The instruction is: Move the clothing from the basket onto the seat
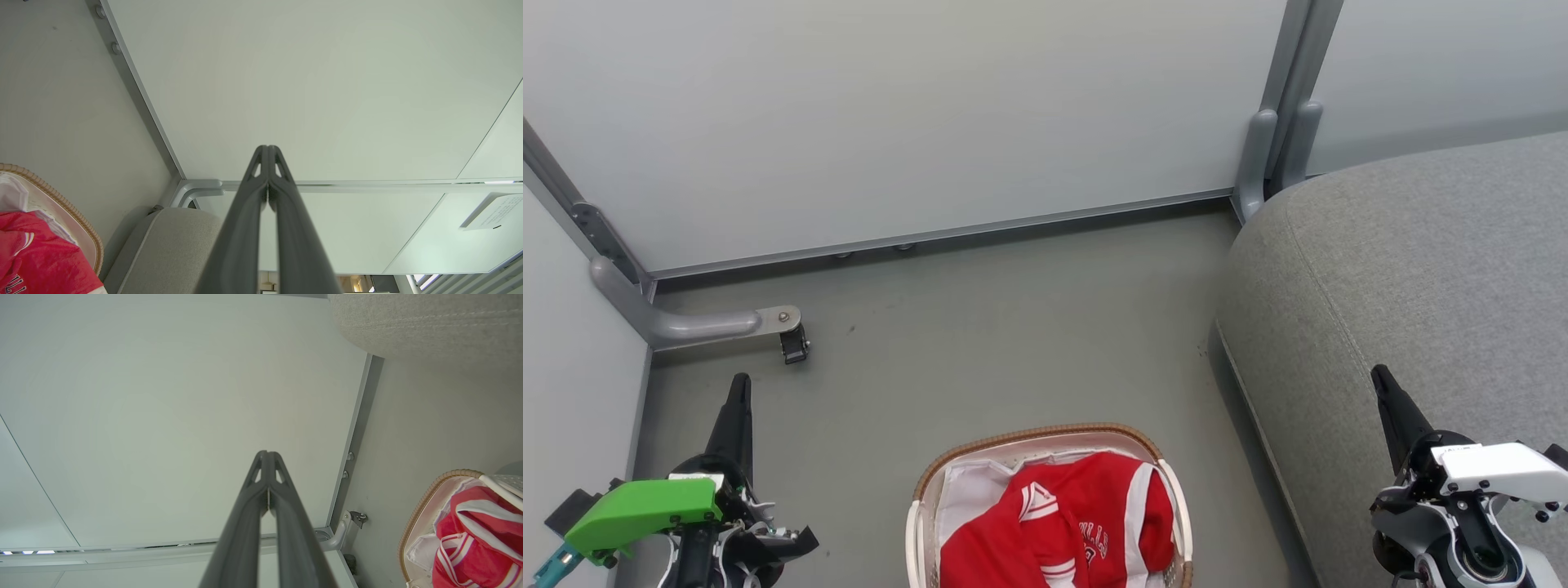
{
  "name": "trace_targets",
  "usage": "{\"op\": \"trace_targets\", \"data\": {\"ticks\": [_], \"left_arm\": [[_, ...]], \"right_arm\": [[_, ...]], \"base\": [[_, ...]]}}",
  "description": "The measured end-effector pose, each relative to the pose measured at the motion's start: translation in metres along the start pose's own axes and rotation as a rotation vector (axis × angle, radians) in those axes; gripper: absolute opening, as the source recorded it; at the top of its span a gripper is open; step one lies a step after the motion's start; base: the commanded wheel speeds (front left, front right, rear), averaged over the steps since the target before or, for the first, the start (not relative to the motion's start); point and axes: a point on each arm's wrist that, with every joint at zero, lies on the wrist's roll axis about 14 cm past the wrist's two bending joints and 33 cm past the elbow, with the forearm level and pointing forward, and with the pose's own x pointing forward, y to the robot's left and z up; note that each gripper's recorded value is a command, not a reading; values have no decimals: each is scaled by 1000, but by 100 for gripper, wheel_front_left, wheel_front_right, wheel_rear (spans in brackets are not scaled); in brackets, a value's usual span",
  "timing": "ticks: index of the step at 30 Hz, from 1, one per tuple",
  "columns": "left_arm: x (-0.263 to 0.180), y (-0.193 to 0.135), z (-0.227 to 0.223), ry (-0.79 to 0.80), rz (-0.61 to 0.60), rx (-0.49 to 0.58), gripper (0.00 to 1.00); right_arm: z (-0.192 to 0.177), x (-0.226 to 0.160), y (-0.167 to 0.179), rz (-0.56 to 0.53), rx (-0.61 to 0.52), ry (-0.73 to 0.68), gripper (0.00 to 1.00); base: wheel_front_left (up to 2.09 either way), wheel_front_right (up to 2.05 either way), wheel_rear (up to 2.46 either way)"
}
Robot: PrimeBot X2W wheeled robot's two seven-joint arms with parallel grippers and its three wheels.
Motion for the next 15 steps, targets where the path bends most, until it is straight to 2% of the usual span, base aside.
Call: {"op": "trace_targets", "data": {"ticks": [4,5,11,15], "left_arm": [[0,0,0,0,0,0,0],[0,0,0,0,0,0,100],[-8,23,-3,0,70,-16,100],[-8,25,-2,-16,75,-14,100]], "right_arm": [[0,0,0,0,0,0,0],[0,0,0,0,0,0,100],[-4,-8,-21,-62,16,0,100],[-5,-7,-21,-62,-4,0,100]], "base": [[0,0,0],[0,0,0],[0,0,0],[0,0,0]]}}
